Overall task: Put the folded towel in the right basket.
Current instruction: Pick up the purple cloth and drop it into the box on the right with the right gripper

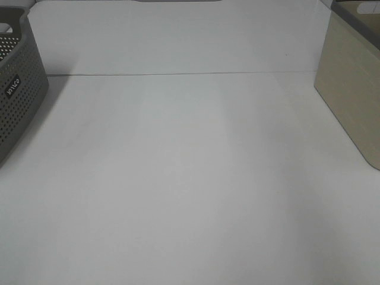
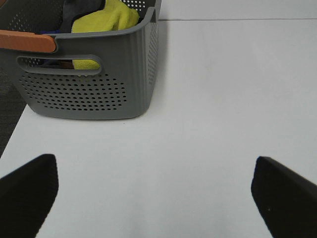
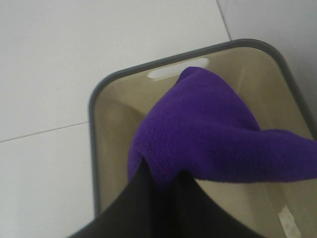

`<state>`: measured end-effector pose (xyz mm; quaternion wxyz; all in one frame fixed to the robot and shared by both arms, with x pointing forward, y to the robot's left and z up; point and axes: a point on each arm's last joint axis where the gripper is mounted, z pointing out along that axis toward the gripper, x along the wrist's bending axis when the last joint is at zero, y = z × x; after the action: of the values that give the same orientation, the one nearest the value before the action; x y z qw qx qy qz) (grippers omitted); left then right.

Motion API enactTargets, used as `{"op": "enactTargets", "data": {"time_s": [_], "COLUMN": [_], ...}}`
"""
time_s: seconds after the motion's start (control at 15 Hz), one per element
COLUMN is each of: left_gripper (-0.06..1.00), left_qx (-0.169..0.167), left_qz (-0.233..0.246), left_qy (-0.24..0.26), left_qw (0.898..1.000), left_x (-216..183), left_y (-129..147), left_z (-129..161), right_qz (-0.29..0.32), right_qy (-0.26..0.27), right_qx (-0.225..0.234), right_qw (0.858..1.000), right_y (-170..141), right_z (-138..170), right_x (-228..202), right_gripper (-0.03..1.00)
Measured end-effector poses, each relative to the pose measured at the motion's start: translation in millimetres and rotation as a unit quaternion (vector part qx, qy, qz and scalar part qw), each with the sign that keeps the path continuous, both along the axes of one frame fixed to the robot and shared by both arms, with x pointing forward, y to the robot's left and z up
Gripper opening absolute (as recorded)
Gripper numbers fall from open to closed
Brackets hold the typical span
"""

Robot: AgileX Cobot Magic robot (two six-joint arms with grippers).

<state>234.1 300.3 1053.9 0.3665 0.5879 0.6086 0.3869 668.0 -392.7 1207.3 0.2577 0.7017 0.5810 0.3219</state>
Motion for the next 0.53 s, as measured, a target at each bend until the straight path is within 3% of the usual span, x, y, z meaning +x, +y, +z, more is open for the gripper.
{"op": "enactTargets", "data": {"time_s": [0.13, 0.27, 0.33, 0.4, 0.47, 0.53], "left_gripper": [0.99, 0.99, 0.99, 0.99, 0.99, 0.99], "left_qx": [0.0, 0.0, 0.0, 0.0, 0.0, 0.0], "left_qz": [0.0, 0.0, 0.0, 0.0, 0.0, 0.0], "left_qy": [0.0, 0.0, 0.0, 0.0, 0.0, 0.0], "left_qw": [1.0, 1.0, 1.0, 1.0, 1.0, 1.0], "left_x": [0.0, 0.0, 0.0, 0.0, 0.0, 0.0], "left_y": [0.0, 0.0, 0.0, 0.0, 0.0, 0.0], "left_z": [0.0, 0.0, 0.0, 0.0, 0.0, 0.0], "right_qz": [-0.03, -0.032, -0.03, -0.029, -0.027, -0.013], "right_qy": [0.023, 0.06, 0.072, 0.078, 0.081, 0.082], "right_qx": [0.005, 0.017, 0.024, 0.026, 0.024, 0.01], "right_qw": [0.999, 0.998, 0.997, 0.996, 0.996, 0.997], "right_y": [-27.3, -34.1, -34.6, -35.3, -35.9, -36.1], "right_z": [-16.6, -43.7, -54.0, -59.6, -62.9, -63.4], "right_x": [1.1, 11.7, 16.5, 19.3, 20.9, 21.1], "right_gripper": [0.06, 0.07, 0.13, 0.28, 0.51, 0.86]}}
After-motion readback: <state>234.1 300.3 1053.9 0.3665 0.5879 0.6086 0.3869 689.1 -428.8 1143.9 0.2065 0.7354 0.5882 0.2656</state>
